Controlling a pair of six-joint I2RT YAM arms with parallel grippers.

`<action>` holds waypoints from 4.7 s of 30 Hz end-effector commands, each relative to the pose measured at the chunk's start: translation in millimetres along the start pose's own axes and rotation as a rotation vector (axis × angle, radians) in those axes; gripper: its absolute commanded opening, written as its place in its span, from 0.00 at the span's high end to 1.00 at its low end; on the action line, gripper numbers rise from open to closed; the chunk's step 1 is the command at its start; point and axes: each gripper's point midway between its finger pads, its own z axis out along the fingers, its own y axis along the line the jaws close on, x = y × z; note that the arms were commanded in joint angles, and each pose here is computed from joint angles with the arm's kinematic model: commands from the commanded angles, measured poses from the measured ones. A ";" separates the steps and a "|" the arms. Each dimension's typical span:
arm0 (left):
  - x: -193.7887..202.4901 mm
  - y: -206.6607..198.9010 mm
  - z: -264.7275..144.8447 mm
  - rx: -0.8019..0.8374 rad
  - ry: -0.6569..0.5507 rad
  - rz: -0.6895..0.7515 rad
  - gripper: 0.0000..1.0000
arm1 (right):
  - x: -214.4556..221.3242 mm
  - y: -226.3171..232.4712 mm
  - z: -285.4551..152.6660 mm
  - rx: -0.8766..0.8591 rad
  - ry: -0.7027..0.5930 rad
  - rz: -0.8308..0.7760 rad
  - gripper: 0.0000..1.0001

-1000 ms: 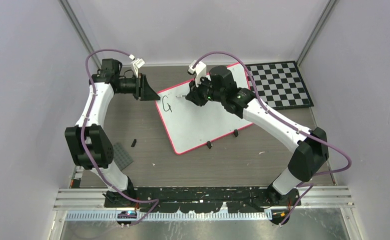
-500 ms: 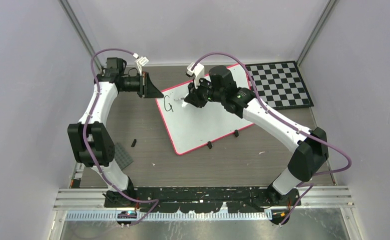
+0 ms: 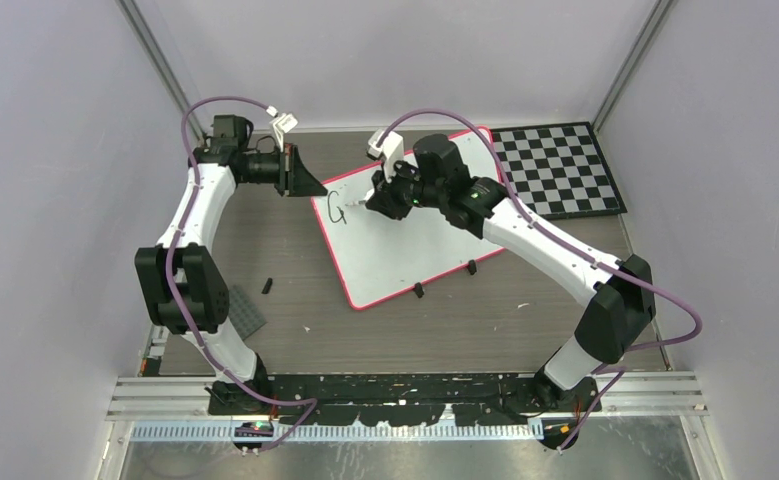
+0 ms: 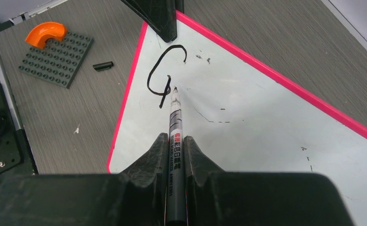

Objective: Write a sentence on the whiteboard

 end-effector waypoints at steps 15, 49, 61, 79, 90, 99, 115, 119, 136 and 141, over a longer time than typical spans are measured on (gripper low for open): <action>0.8 -2.3 -1.5 -0.013 0.006 0.033 1.00 | -12.9 -4.9 9.9 0.034 -0.028 -0.046 1.00; 2.3 -3.4 -1.8 -0.001 0.019 0.047 1.00 | -12.8 -28.4 4.1 0.082 -0.003 -0.077 1.00; 5.6 -2.2 -1.9 -0.002 0.029 0.051 1.00 | -18.3 -12.9 3.8 0.053 -0.016 -0.075 1.00; 3.1 -3.7 -2.4 0.007 0.033 0.065 1.00 | -10.5 -39.5 -19.4 0.102 -0.006 -0.004 1.00; 4.8 -2.0 -2.5 0.001 0.034 0.063 1.00 | 1.1 -25.3 -11.6 0.047 0.033 -0.018 1.00; 6.9 -2.1 -2.2 0.001 0.041 0.065 1.00 | 20.9 -32.8 -25.2 0.084 0.091 -0.043 1.00; 5.9 -2.5 -2.1 0.010 0.039 0.072 1.00 | -6.1 -60.4 -24.2 0.147 0.037 -0.036 1.00; 6.7 -1.8 -1.8 0.010 0.041 0.074 1.00 | -11.5 -57.1 -18.6 0.133 0.029 -0.042 1.00; 9.1 -0.5 -2.0 0.011 0.053 0.080 1.00 | -11.0 -36.6 -23.4 0.095 0.025 -0.046 1.00; 8.2 -1.1 -2.0 0.014 0.052 0.082 1.00 | -16.3 -42.2 -45.4 0.111 -0.005 -0.008 1.00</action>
